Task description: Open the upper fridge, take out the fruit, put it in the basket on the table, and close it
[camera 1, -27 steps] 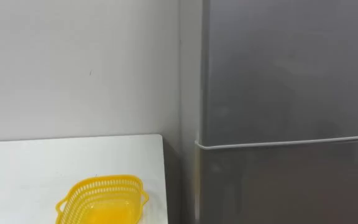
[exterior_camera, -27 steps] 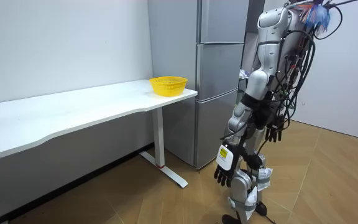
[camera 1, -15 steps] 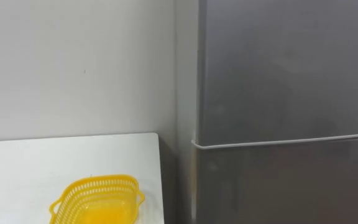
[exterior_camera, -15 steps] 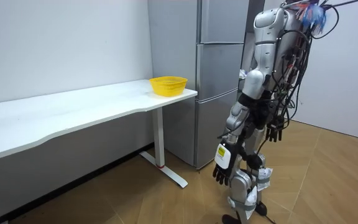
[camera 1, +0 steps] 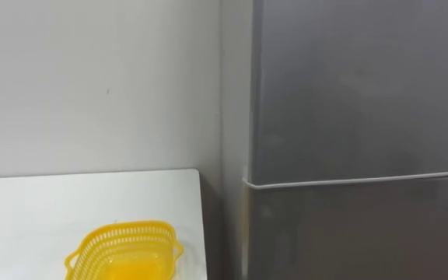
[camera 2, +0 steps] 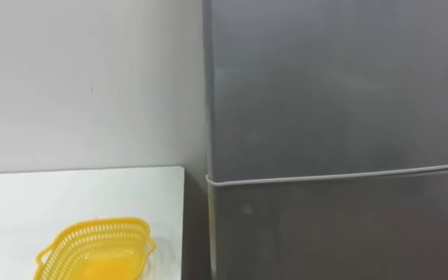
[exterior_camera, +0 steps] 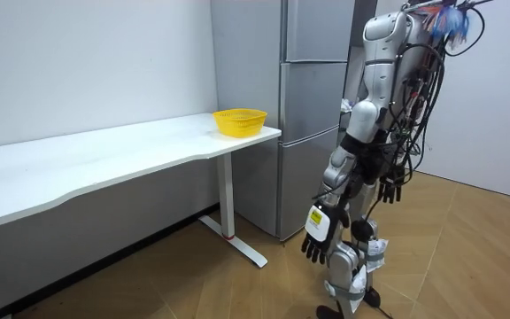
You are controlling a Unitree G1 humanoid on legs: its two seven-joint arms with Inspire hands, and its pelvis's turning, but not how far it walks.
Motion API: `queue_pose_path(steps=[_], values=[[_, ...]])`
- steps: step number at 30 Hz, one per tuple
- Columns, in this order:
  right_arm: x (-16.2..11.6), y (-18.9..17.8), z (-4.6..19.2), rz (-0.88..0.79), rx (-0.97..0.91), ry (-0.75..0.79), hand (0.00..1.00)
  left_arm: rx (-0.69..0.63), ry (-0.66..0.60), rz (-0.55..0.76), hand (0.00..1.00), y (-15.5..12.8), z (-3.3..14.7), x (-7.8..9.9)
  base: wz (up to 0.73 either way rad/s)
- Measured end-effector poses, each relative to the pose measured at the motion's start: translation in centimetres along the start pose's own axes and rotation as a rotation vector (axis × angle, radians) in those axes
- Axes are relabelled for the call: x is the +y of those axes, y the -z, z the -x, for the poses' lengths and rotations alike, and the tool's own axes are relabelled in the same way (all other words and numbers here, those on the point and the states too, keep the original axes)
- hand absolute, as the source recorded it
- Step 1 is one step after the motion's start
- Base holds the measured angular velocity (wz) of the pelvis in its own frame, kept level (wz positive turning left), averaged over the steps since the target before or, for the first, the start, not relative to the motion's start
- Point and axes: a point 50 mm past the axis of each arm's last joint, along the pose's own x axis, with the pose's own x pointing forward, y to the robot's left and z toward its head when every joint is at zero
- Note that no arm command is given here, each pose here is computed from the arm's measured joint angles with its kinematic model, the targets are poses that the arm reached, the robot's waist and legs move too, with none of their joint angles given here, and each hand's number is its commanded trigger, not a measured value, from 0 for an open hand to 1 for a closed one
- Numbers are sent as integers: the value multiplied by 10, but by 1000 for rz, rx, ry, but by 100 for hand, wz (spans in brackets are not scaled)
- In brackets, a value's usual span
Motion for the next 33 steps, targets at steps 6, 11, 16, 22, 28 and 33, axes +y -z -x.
queue_pose_path(steps=[6,11,16,22,28,33], values=[[0,2,0,-10,17,2,0,8,-38,204,0,4,0,3,2],[-7,-3,0,-36,6,33,0,17,-137,513,0,7,1,14,1],[-10,-4,0,-77,-6,70,0,-92,-294,929,0,-14,8,43,3],[-17,-4,1,-135,-47,112,0,-230,-543,1142,0,-31,27,82,-1],[-19,-1,1,-139,-69,141,0,-337,-720,1378,0,-43,54,114,0],[-18,-1,2,-136,-96,160,0,-485,-813,1519,0,-61,82,134,0]])
